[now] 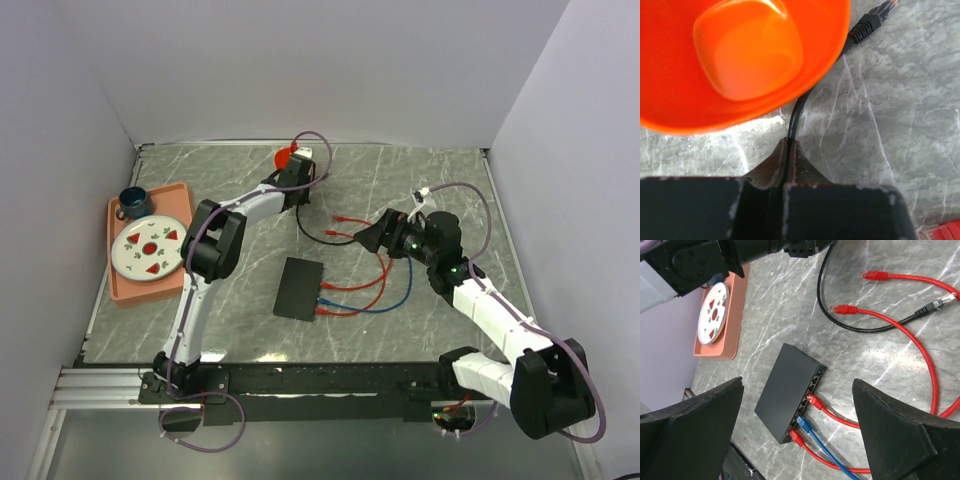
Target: Insert the plug into the switch port
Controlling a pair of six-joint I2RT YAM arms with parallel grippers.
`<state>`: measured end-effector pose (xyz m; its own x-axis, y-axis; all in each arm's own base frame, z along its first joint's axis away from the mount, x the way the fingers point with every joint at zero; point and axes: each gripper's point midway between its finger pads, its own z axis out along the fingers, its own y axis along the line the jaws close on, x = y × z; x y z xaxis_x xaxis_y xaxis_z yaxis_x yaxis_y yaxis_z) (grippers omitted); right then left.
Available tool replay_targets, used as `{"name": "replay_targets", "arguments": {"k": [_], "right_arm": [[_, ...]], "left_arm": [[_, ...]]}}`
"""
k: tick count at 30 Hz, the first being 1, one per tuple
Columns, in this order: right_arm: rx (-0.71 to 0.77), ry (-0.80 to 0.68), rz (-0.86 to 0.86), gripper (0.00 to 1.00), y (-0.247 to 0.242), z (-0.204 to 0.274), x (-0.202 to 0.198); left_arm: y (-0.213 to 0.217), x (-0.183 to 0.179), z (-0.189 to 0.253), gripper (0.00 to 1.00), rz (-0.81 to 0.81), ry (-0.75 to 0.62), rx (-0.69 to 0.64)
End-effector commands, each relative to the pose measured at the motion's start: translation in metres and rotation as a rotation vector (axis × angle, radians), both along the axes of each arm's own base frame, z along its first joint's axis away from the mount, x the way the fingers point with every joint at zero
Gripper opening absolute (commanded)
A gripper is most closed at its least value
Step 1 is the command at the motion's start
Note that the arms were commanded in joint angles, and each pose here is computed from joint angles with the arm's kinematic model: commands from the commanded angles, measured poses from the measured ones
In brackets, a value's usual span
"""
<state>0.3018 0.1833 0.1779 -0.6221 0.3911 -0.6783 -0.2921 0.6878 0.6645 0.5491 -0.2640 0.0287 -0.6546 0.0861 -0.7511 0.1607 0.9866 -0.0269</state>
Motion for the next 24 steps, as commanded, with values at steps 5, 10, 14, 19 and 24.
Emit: {"name": "replay_targets", "arguments": {"k": [5,10,14,19,24], "right_arm": [[0.104,-0.054,0.070,0.98,0.018,0.015,0.011],[0.157,-0.070,0.116,0.98,0.029,0.024,0.019],[0.212,-0.045,0.152,0.97,0.040,0.022,0.028],[0.299,-0.051,0.211,0.96,0.054,0.028,0.033],[0.326,-0.004,0.227,0.94,0.060,0.014,0.038]], "left_arm": [[-0.013,-0.068,0.043,0.01,-0.079,0.001,-0.227],[-0.026,-0.114,0.097,0.01,-0.128,-0.091,-0.344],[-0.033,-0.143,0.112,0.01,-0.141,-0.117,-0.354],[-0.055,-0.183,0.121,0.01,-0.196,-0.096,-0.419],[-0.057,-0.210,0.123,0.01,-0.179,-0.096,-0.425]]}}
